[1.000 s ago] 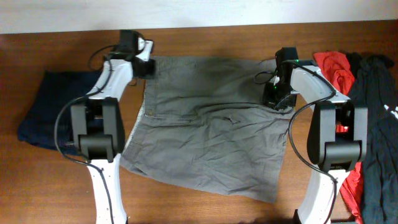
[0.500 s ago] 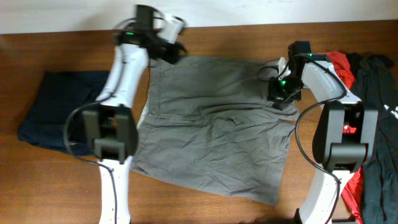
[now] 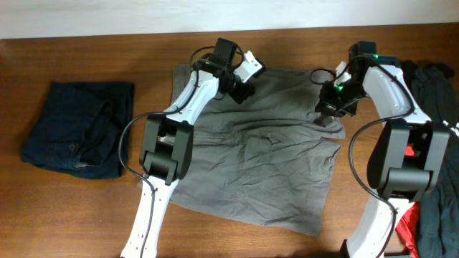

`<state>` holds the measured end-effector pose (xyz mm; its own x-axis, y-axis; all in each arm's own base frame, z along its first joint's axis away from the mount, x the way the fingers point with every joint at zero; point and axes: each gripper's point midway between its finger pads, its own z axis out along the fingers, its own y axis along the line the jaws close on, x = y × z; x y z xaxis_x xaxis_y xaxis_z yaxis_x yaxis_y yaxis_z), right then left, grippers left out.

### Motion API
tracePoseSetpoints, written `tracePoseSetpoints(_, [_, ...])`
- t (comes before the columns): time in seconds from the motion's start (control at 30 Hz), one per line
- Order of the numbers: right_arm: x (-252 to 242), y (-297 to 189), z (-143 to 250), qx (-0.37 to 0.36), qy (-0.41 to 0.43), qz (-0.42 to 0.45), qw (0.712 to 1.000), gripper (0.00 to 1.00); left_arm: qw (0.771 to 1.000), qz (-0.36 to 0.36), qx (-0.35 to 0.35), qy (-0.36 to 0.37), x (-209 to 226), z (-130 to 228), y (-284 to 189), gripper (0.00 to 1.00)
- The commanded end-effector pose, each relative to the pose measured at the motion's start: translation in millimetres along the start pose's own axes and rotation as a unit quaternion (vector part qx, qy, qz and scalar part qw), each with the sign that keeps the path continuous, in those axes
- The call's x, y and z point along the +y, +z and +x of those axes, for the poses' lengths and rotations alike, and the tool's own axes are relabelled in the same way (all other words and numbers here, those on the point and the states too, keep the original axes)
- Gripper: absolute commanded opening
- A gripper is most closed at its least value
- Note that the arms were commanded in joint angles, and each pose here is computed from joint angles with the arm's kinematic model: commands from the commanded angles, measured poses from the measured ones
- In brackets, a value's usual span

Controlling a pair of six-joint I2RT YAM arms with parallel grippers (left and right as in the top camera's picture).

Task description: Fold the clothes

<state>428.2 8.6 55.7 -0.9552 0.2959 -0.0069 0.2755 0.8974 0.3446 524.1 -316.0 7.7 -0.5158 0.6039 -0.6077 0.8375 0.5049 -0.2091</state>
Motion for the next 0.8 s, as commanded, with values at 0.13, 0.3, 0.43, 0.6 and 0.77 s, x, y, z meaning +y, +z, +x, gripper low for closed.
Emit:
tracePoseSetpoints(0.13, [21.1,-2.2,9.0,-0.005,-0.039,0.025,0.999,0.23,0.980,-0.158,0.091,-0.082,73.1,61.3,-0.2,0.00])
tracePoseSetpoints(0.3, [6.6,19.3,17.4,0.007,-0.006,0.079,0.997,0.23,0.955,-0.208,0.131,-0.166,106.4,100.5,-28.4,0.00])
tracePoseSetpoints(0.43, [-0.4,48.0,16.4,0.001,-0.013,0.087,0.996,0.23,0.941,-0.224,0.162,-0.195,118.6,125.5,-44.6,0.00])
tracePoseSetpoints(0.6, [-15.4,67.2,27.9,0.010,-0.010,0.100,0.995,0.22,0.930,-0.234,0.183,-0.214,123.8,139.5,-56.7,0.00])
tracePoseSetpoints(0.77, [-3.2,46.7,17.5,-0.013,-0.039,0.089,0.995,0.16,0.935,-0.239,0.169,-0.202,123.3,113.9,-73.1,0.01])
